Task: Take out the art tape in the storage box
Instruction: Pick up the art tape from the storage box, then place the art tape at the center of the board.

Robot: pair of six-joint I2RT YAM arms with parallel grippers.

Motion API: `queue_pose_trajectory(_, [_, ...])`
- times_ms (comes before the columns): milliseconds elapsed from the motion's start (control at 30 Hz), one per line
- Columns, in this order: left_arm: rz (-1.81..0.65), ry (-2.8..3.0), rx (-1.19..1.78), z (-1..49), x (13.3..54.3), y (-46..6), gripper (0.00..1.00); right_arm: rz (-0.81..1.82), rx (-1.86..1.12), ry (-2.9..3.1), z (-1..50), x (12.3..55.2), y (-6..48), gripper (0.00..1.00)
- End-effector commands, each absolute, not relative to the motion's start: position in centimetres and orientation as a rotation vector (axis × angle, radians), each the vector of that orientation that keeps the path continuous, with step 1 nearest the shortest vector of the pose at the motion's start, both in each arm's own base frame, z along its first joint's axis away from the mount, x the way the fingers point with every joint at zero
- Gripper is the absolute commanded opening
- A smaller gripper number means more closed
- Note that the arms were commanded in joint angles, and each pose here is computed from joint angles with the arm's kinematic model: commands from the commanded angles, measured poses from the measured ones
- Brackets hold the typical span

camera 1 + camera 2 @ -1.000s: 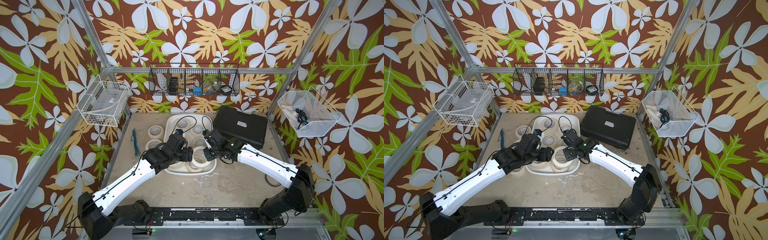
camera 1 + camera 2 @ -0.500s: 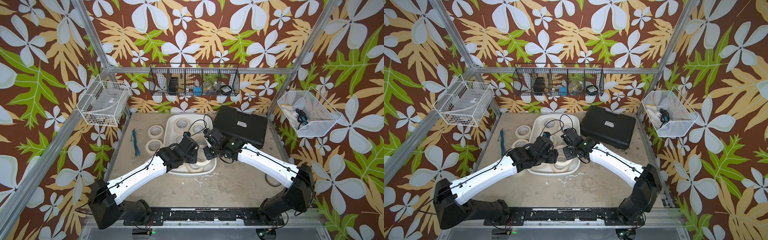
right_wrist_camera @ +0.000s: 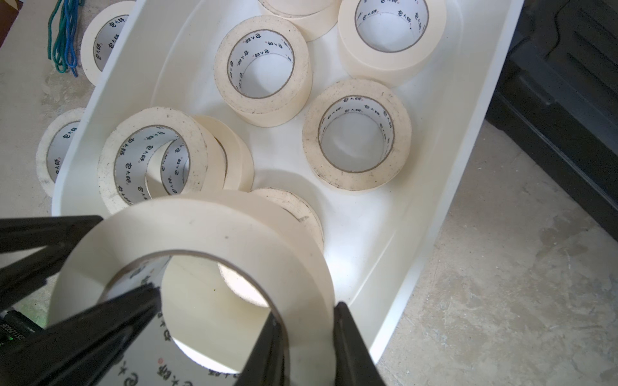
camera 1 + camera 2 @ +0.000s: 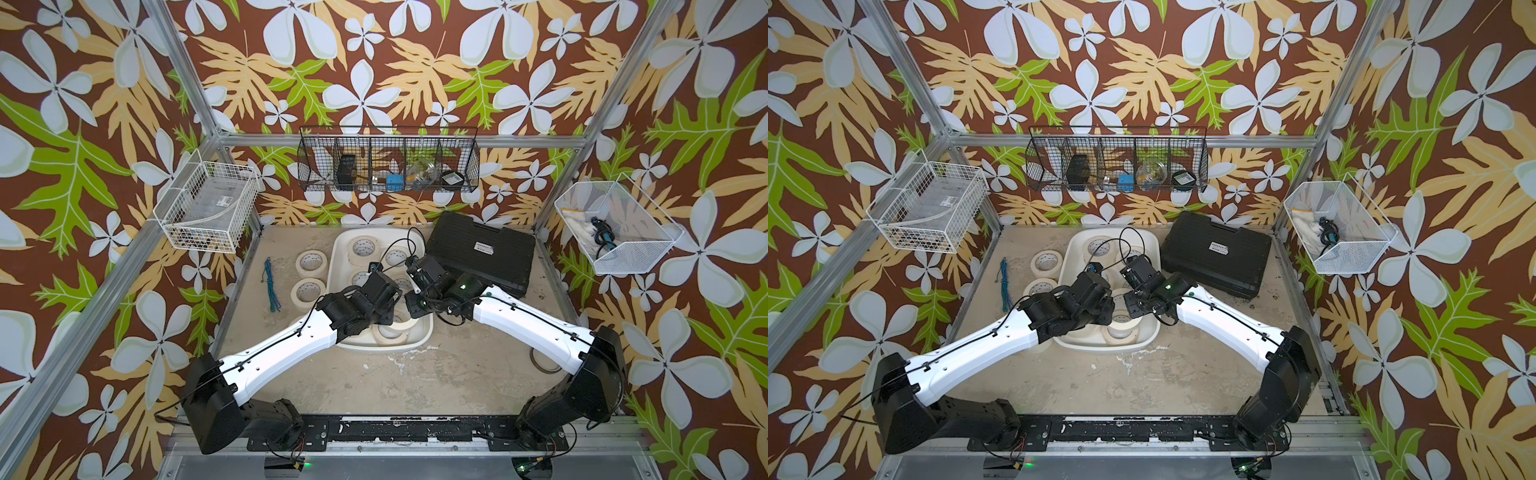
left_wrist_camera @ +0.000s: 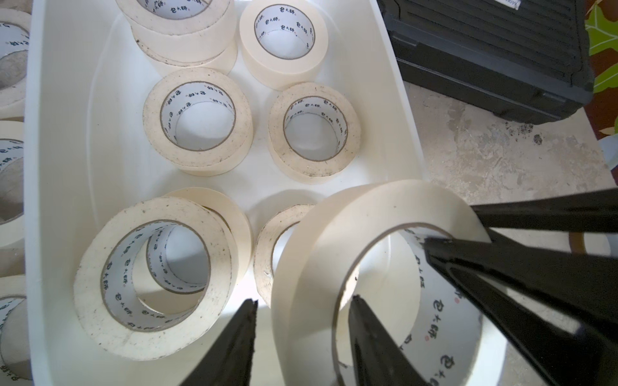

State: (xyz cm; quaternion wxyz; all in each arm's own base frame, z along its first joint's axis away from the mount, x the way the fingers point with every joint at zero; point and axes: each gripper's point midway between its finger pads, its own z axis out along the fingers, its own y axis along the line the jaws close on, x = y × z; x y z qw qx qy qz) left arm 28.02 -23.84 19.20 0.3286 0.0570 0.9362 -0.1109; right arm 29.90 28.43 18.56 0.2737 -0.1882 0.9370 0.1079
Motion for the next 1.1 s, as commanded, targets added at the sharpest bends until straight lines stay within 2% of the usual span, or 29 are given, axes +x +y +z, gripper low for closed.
queue_pose_trajectory(0, [-0.261, 2.445, 0.135, 19.4, 28.3, -23.6, 0.38, 0.351, -0.482, 2.49, 19.7, 30.2, 29.3, 0.06])
queue_pose_trajectory(100, [-0.26, 2.442, 0.13, 19.4, 28.4, -23.5, 0.33, 0.378, -0.49, 2.483, 20.0, 30.1, 29.8, 0.09])
queue_pose_trajectory(133, [-0.26, 2.442, 0.132, 19.4, 28.4, -23.6, 0.31, 0.386, -0.491, 2.48, 20.1, 30.1, 29.8, 0.12])
queue_pose_trajectory(267, [-0.257, 2.436, 0.128, 19.2, 28.4, -23.5, 0.21, 0.44, -0.51, 2.446, 20.9, 30.0, 30.4, 0.41])
queue_pose_trajectory(333, [-0.25, 2.431, 0.126, 19.3, 28.5, -23.4, 0.19, 0.458, -0.499, 2.419, 21.8, 30.0, 30.4, 0.49])
queue_pose_trajectory(467, [-0.233, 2.41, 0.105, 19.8, 29.0, -22.9, 0.16, 0.496, -0.476, 2.342, 24.2, 30.1, 30.3, 0.6])
queue_pose_trajectory(633, [-0.245, 2.386, -0.031, 20.9, 30.7, -19.6, 0.13, 0.496, -0.428, 2.258, 26.8, 30.2, 29.1, 0.64])
queue_pose_trajectory(733, [-0.214, 2.342, -0.166, 21.9, 32.0, -16.0, 0.0, 0.502, -0.399, 2.214, 28.0, 30.1, 28.4, 0.67])
queue_pose_trajectory(867, [-0.21, 2.274, -0.369, 22.6, 33.0, -10.7, 0.0, 0.504, -0.39, 2.199, 28.4, 29.8, 27.9, 0.67])
queue_pose_trajectory(1067, [-0.22, 2.151, -0.697, 21.9, 32.5, -3.1, 0.0, 0.491, -0.398, 2.225, 27.0, 29.5, 27.6, 0.67])
